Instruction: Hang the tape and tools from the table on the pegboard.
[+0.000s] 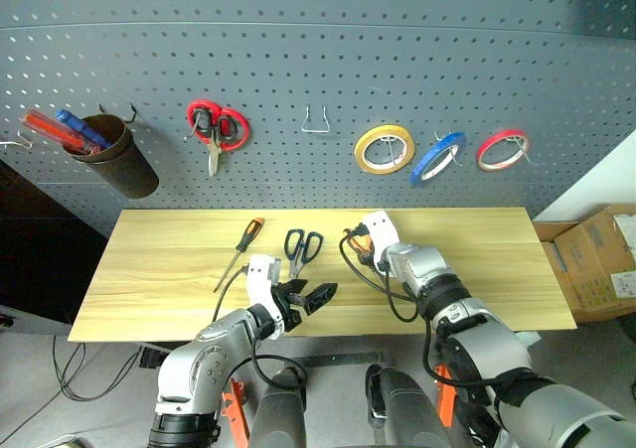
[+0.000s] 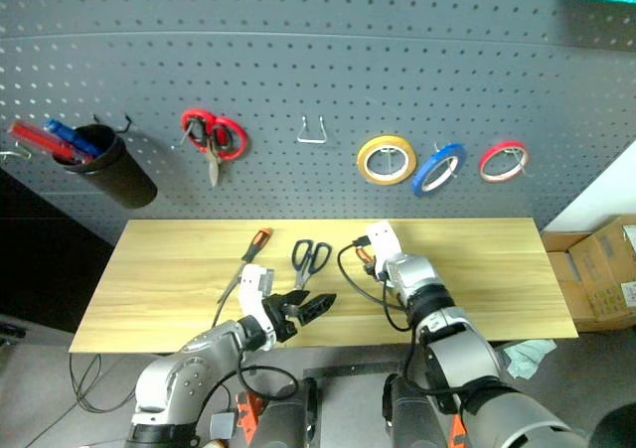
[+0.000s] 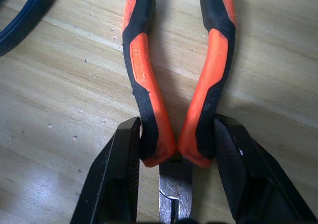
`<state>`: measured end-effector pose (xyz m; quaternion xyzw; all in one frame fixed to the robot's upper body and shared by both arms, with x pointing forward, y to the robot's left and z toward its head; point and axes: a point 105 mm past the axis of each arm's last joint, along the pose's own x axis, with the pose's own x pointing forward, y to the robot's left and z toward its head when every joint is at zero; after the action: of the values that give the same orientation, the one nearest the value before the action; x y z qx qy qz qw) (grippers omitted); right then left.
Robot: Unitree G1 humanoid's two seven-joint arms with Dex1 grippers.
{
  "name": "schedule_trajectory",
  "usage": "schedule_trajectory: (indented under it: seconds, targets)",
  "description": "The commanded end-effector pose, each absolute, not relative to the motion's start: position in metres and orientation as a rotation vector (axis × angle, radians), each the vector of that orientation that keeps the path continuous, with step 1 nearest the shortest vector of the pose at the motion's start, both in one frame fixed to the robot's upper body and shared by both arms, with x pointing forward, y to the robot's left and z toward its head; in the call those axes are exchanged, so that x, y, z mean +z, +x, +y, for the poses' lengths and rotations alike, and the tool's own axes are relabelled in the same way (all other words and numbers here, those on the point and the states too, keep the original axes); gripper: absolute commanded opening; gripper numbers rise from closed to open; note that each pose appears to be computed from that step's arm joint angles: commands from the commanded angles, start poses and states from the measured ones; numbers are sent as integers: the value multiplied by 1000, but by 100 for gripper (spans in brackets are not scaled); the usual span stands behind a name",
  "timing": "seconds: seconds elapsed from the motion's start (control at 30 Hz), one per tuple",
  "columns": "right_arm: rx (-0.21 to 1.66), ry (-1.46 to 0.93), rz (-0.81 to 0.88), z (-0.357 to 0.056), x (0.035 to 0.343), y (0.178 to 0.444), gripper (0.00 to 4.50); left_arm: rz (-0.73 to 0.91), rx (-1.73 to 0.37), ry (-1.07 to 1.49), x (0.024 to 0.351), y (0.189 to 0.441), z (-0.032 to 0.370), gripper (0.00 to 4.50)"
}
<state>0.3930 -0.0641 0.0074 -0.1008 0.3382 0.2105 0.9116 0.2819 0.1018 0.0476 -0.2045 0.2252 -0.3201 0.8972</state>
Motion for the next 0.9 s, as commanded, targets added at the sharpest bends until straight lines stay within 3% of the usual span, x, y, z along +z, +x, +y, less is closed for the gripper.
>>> schedule_trajectory:
  seconds: [0.03,0.27,0.37,0.43,0.5,0.57,0.67,0.9]
  targets:
    - [536,-202,619,-56,22,385,175,414,-696,-419,63,286,101,450]
    - [695,-31,268,-60,125,327,175,206,-624,-524,129,292,144,450]
    - [726,83,57,-44,175,307,175,116,-626,-642,156,286,159,450]
    - [714,183,-162,-31,225,304,175,19,-607,-771,176,286,170,450]
    - [692,160,-357,-19,266,307,175,-31,-612,-835,188,286,173,450]
    - [675,129,-452,-11,284,313,175,-37,-618,-859,191,289,172,450]
    - [573,71,-625,-8,315,346,175,1,-620,-774,186,307,157,450]
    - [489,38,-683,-5,312,397,175,-81,-585,-689,202,343,150,450]
